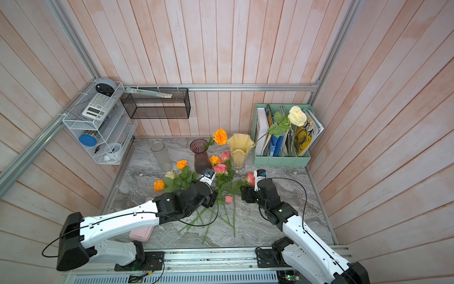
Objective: Arrange the flowers in different vases according to their colors
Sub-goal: Pick up the flower at the center of the board.
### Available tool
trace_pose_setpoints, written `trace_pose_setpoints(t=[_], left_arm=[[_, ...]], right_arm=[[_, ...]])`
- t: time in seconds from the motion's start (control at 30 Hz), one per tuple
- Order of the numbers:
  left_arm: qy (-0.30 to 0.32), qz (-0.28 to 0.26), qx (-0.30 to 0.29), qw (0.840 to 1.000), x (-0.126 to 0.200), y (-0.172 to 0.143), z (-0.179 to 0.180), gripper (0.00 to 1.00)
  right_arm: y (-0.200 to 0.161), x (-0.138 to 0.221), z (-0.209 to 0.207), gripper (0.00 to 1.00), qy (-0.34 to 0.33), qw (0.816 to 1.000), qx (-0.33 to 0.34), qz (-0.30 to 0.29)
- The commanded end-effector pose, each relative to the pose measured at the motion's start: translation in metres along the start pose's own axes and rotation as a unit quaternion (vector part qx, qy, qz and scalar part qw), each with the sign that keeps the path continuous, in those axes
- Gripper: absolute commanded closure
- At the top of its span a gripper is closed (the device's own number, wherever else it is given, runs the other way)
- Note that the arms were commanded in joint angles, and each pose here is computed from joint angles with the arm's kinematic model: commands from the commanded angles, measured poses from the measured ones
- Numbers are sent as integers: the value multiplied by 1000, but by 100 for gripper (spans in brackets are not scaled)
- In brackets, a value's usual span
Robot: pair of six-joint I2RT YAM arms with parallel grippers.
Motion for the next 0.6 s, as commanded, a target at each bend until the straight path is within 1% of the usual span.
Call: trace_pose_setpoints(t=[0.0, 0.1, 0.17, 0.33, 0.47, 0.57], left_arm=[[-44, 65, 22, 997, -19, -30, -22, 27], [-76, 92, 28, 992, -37, -40, -38, 30], [-81, 111, 27, 990, -47, -46, -45, 34], [-97, 146, 23, 984, -64, -55, -58, 35], [-110, 171, 36, 978, -74, -64, -63, 35], [-113, 178, 48, 976, -81, -67, -64, 38]], right_arm=[[4, 5, 4, 26, 7, 1000, -21, 2], [3, 5, 3, 26, 5, 1000, -21, 4], [3, 6, 3, 26, 6, 1000, -20, 5], [3, 10, 3, 26, 11, 1000, -18, 1], [1, 11, 1, 26, 11, 1000, -16, -1], [-1, 9, 0, 26, 12, 1000, -16, 2]])
Point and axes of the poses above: each gripper's point midway between its finger pads, its own x axis back along the fingers, its own z axis along the line the jaws close on, y = z × x, the point moved 7 cm from there along x, back along the fingers, and after that the axes turned 14 degrees about -x, right-handed, at the moved point
